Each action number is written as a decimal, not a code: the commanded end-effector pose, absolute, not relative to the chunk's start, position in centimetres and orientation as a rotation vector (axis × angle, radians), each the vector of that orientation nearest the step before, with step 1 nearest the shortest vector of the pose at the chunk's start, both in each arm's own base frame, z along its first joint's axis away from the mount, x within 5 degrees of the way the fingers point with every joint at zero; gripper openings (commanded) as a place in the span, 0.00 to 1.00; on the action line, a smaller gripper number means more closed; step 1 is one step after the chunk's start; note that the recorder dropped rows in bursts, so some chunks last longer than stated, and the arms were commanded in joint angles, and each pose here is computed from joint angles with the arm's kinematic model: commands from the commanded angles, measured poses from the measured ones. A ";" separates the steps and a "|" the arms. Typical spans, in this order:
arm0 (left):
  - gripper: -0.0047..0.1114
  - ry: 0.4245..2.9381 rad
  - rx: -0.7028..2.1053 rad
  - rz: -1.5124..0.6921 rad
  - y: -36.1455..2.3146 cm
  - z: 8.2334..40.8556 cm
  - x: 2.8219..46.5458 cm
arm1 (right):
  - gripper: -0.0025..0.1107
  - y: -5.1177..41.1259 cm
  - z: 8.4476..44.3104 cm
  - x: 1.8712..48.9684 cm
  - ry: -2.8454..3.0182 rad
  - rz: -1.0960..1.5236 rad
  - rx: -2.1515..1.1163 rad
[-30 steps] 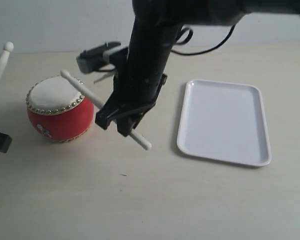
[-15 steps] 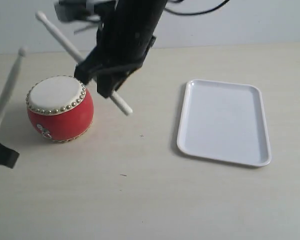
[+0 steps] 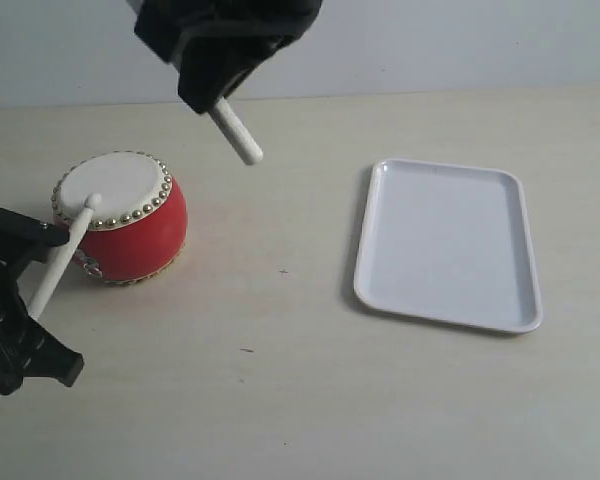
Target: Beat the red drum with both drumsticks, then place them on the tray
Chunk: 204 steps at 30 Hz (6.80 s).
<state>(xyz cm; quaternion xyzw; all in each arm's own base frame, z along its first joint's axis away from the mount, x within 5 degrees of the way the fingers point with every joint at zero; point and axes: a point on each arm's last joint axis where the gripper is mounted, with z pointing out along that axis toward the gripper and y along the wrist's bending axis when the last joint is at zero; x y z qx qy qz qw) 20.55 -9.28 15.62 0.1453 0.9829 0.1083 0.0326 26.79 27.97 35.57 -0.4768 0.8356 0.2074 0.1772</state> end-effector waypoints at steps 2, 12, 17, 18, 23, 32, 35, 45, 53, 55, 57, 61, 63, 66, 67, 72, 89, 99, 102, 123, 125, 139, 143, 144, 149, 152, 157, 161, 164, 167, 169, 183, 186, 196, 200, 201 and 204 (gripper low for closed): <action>0.04 2.977 0.348 0.310 -8.8 19.0 20.2 | 0.02 29.2 26.6 28.5 2.572 0.523 -1.404; 0.04 2.798 0.274 0.168 -7.0 25.1 16.9 | 0.02 31.5 12.8 31.4 2.872 0.403 -1.459; 0.04 2.721 0.305 0.106 -7.1 25.9 16.8 | 0.02 31.8 17.0 31.5 2.777 0.462 -1.422; 0.04 2.728 0.310 0.105 -7.3 25.5 17.1 | 0.02 31.7 18.5 31.3 2.745 0.480 -1.411; 0.04 2.849 0.369 0.176 -8.7 21.7 19.6 | 0.02 30.2 26.3 29.5 2.610 0.516 -1.402; 0.04 3.139 0.447 0.479 -10.3 16.0 23.2 | 0.02 27.6 34.9 26.5 2.404 0.570 -1.345; 0.04 3.094 0.375 0.482 -10.3 17.5 23.7 | 0.02 27.5 35.0 26.4 2.399 0.570 -1.346; 0.04 2.884 0.242 0.229 -8.7 25.9 20.1 | 0.02 31.0 23.1 30.2 2.661 0.539 -1.422; 0.04 2.675 0.194 0.075 -6.7 30.9 16.4 | 0.02 32.0 14.1 31.6 2.830 0.458 -1.488; 0.04 2.643 0.199 0.058 -6.4 31.5 15.8 | 0.02 31.9 15.6 31.6 2.798 0.451 -1.479; 0.04 2.629 0.195 0.048 -6.2 31.8 15.6 | 0.02 31.7 17.7 31.4 2.757 0.463 -1.457; 0.04 2.641 0.196 0.039 -6.3 31.6 15.5 | 0.02 30.7 24.1 30.3 2.644 0.496 -1.426; 0.04 2.651 0.205 0.041 -6.4 30.8 15.6 | 0.02 30.0 27.2 29.4 2.579 0.510 -1.413; 0.04 2.626 0.227 0.014 -6.7 29.5 15.9 | 0.02 28.6 32.1 27.9 2.463 0.526 -1.379; 0.04 2.617 0.234 0.000 -6.8 29.0 15.9 | 0.02 28.0 33.6 27.3 2.422 0.520 -1.369; 0.04 2.518 0.349 -0.258 -8.7 27.7 16.1 | 0.02 24.0 40.4 24.5 2.283 0.401 -1.238; 0.04 2.406 0.526 -0.451 -10.3 28.4 15.9 | 0.02 12.3 31.3 29.8 2.810 0.163 -0.683; 0.04 2.392 0.549 -0.441 -10.3 28.2 15.9 | 0.02 8.9 27.9 31.8 2.946 0.297 -0.290; 0.04 2.390 0.550 -0.437 -10.3 27.9 15.9 | 0.02 9.1 26.7 32.6 2.962 0.299 -0.221; 0.04 2.383 0.566 -0.434 -10.3 27.6 15.9 | 0.02 5.2 16.4 36.9 3.186 0.305 0.185; 0.04 2.383 0.566 -0.434 -10.3 27.6 15.9 | 0.02 4.8 16.4 37.0 3.181 0.306 0.192; 0.04 2.383 0.566 -0.434 -10.3 27.6 15.9 | 0.02 4.7 13.8 37.1 3.255 0.308 0.200; 0.04 2.383 0.566 -0.434 -10.3 27.6 15.9 | 0.02 4.6 12.3 36.7 3.274 0.301 0.230; 0.04 2.383 0.566 -0.434 -10.3 27.6 15.9 | 0.02 4.6 12.1 36.7 3.266 0.299 0.233; 0.04 2.383 0.566 -0.434 -10.3 27.6 15.9 | 0.02 4.6 12.2 36.7 3.255 0.299 0.232; 0.04 2.382 0.568 -0.433 -10.3 27.6 15.9 | 0.02 4.6 12.3 36.6 3.271 0.300 0.224; 0.04 2.382 0.568 -0.433 -10.3 27.6 15.9 | 0.05 4.6 12.3 36.6 3.275 0.298 0.215; 0.04 2.382 0.568 -0.433 -10.3 27.6 15.9 | 0.21 4.6 12.3 36.6 3.275 0.298 0.215; 0.04 2.382 0.568 -0.433 -10.3 27.6 15.9 | 0.30 4.6 12.3 36.6 3.268 0.300 0.178; 0.04 2.382 0.568 -0.433 -10.3 27.6 15.9 | 0.38 4.6 12.5 36.7 3.255 0.305 0.095; 0.04 2.375 0.564 -0.434 -10.3 27.7 16.0 | 0.40 4.6 13.1 36.7 3.233 0.307 0.061; 0.04 2.315 0.556 -0.486 -10.7 28.1 16.2 | 0.40 11.2 24.0 35.7 2.121 1.349 -0.797; 0.04 2.285 0.605 -0.550 -11.2 28.3 16.0 | 0.40 12.6 23.5 34.6 1.996 1.383 -0.839; 0.04 2.215 0.683 -0.699 -12.2 28.8 15.5 | 0.40 19.4 23.1 30.9 1.724 1.381 -1.215; 0.04 2.235 0.768 -0.728 -12.4 28.6 14.9 | 0.41 20.2 24.3 30.4 1.625 1.367 -1.229; 0.04 2.237 0.776 -0.739 -12.4 28.6 14.8 | 0.41 20.2 24.7 30.4 1.613 1.365 -1.221; 0.04 2.217 0.805 -0.775 -12.7 28.7 14.6 | 0.41 20.3 25.8 29.9 1.580 1.355 -1.232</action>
